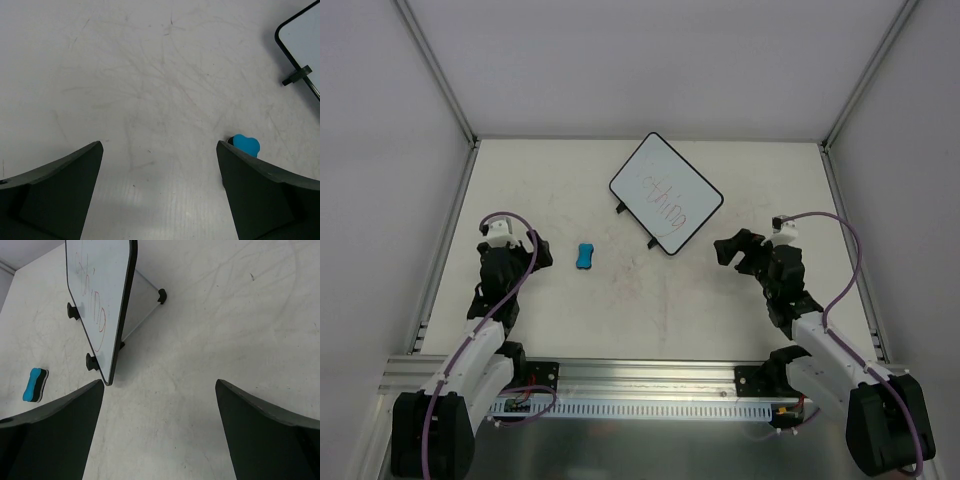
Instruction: Erase the whiteboard
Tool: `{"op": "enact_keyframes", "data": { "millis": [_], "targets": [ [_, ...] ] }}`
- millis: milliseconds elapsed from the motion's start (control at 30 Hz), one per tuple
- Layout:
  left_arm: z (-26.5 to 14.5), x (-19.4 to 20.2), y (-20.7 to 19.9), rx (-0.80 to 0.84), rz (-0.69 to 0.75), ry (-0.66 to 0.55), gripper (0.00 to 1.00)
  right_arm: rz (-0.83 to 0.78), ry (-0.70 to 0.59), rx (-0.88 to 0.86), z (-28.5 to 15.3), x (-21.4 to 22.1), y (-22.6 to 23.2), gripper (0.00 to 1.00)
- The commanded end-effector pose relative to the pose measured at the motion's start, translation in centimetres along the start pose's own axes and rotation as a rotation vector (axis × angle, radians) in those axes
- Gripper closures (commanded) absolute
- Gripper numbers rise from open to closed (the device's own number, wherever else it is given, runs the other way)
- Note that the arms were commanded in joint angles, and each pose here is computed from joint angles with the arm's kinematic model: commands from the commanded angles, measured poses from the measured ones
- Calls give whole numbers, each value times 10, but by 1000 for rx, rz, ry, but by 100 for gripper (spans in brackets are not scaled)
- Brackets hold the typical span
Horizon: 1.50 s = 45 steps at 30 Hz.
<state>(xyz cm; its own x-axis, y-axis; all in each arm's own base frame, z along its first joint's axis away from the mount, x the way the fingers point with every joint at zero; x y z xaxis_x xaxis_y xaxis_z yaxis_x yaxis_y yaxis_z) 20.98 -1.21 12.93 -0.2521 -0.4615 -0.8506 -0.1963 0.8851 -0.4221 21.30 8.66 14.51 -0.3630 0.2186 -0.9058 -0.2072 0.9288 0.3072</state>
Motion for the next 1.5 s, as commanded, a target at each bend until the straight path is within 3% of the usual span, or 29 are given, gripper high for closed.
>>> {"op": "enact_keyframes", "data": {
  "millis": [0, 367, 600, 1167, 1467],
  "targets": [
    [2, -22, -17, 90, -7, -37, 1, -15, -93, -29, 0, -19, 6, 1],
    [-1, -21, -26, 192, -7, -13, 1, -47, -147, -109, -4, -24, 12, 1],
    [-4, -17, -11, 24, -147, -80, 1, 32, -134, -206, 9, -28, 9, 1],
    [-7, -15, -10, 43, -128, -84, 1, 117, -246, -289, 48, -45, 11, 1],
    [-3, -13, -11, 46, -120, -54, 1, 110, -199, -380, 75, -55, 18, 1]
  ]
}}
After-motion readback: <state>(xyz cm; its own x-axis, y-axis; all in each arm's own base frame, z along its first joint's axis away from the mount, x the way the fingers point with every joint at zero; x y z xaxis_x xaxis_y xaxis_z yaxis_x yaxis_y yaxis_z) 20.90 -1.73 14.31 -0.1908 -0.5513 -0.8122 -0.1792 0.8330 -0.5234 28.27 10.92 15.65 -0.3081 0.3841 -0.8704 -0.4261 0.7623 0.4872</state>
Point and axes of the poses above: each gripper's point midway between its finger pads, its own z axis out along the fingers, its own y axis along the line the jaws close on, x = y × z, the point moved 9 cm from there along -z, back along the fingers, and after that the axes turned 12 degrees about -z, right-handed, at the moved point
